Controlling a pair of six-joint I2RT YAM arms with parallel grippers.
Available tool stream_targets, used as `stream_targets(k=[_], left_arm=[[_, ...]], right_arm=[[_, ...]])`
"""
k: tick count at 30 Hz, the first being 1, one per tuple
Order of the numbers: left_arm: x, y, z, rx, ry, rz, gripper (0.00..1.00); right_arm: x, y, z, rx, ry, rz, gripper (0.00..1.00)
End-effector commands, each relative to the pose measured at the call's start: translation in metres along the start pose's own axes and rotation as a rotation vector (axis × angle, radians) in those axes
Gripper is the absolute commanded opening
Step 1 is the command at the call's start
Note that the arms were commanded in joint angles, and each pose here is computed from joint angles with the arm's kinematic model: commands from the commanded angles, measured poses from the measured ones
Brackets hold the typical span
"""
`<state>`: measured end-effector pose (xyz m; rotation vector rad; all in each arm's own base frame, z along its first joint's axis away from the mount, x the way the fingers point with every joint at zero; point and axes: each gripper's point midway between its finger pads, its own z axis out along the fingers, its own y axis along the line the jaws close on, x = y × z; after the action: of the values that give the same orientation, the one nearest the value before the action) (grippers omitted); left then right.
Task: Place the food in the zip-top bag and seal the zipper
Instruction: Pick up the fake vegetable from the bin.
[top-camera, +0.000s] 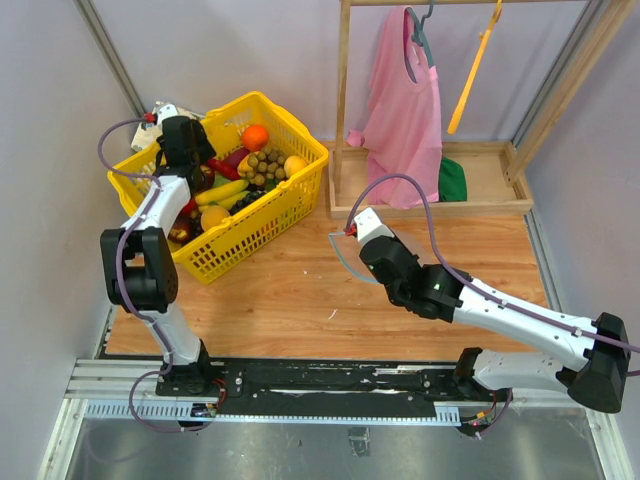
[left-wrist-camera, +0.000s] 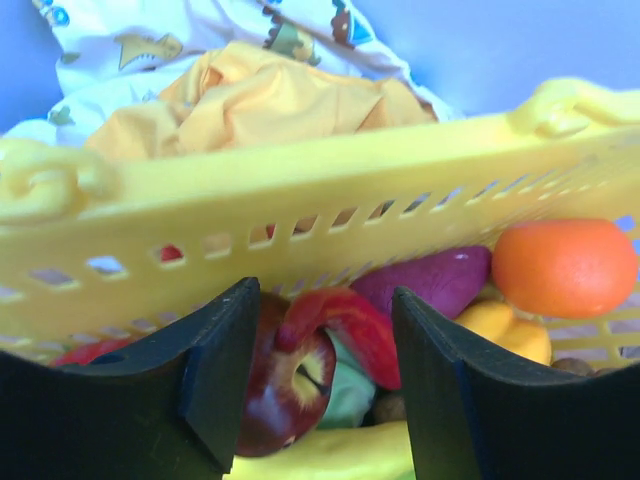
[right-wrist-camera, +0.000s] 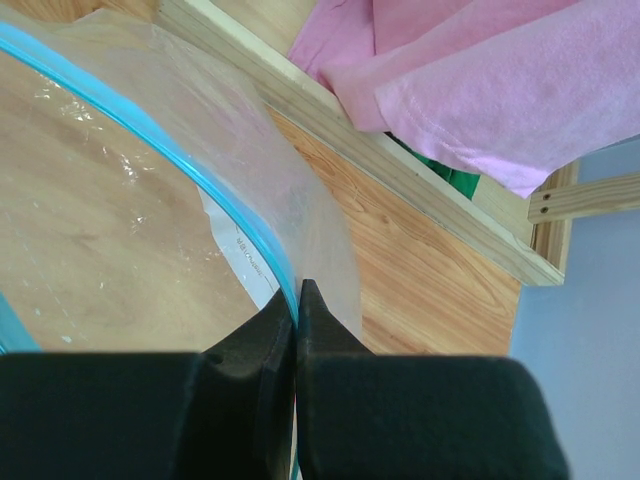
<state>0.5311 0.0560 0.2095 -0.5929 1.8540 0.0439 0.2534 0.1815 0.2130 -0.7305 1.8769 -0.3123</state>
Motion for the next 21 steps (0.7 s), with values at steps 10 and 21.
stream_targets(k=[10, 21], left_arm=[[-0.001, -0.004, 0.027, 0.027, -0.011, 0.02, 0.31], [-0.031, -0.01, -0.006, 0.077, -0.079, 0.032, 0.0]], right_arm=[[0.0, -0.001, 0.001, -0.005, -0.003, 0.008, 0.01], [0.0, -0.003, -0.001, -0.005, 0.001, 0.012, 0.01]])
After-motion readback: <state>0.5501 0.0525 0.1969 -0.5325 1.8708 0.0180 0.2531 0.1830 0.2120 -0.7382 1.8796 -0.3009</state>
